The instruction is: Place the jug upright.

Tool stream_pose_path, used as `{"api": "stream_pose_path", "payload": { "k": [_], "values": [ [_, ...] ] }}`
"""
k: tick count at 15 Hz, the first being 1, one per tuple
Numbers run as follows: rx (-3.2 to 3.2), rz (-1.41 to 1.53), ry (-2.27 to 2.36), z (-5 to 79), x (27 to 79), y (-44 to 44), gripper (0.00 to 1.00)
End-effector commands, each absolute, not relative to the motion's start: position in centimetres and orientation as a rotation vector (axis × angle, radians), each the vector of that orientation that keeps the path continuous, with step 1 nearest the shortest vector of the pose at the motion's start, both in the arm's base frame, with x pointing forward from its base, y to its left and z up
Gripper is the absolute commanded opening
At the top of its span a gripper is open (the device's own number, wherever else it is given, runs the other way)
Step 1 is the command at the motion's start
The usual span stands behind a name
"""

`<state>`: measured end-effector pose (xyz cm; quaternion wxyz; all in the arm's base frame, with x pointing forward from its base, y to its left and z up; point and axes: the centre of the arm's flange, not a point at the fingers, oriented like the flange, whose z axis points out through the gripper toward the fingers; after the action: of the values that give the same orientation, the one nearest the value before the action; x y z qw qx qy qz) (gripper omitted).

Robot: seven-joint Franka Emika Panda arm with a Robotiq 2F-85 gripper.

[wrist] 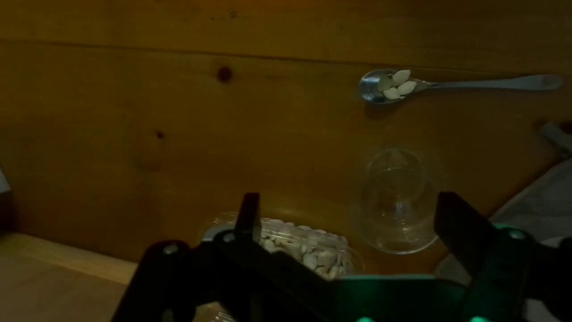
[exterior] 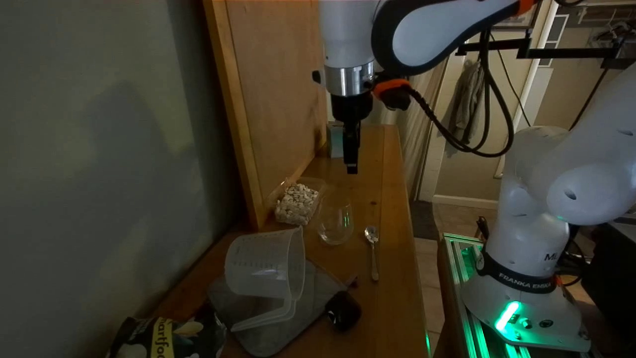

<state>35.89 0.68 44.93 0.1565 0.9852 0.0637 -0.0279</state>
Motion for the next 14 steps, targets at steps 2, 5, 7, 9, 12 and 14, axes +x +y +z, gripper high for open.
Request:
{"api": "stream_pose_path", "payload": {
  "k": [2, 5, 7, 9, 12, 14],
  "values": [
    [2.723, -0.113, 0.527, 44.0, 40.5, 4.3, 1.00],
    [2.692, -0.052, 0.751, 43.1, 42.3, 6.5, 1.00],
    [2.709, 0.023, 0.897, 42.5, 42.9, 7.9, 1.00],
    [2.721, 0.086, 1.031, 41.8, 43.0, 8.9, 1.00],
    [2.768, 0.099, 1.212, 41.1, 42.6, 8.8, 1.00],
    [2.805, 0.073, 1.331, 40.9, 41.8, 8.3, 1.00]
  ]
}}
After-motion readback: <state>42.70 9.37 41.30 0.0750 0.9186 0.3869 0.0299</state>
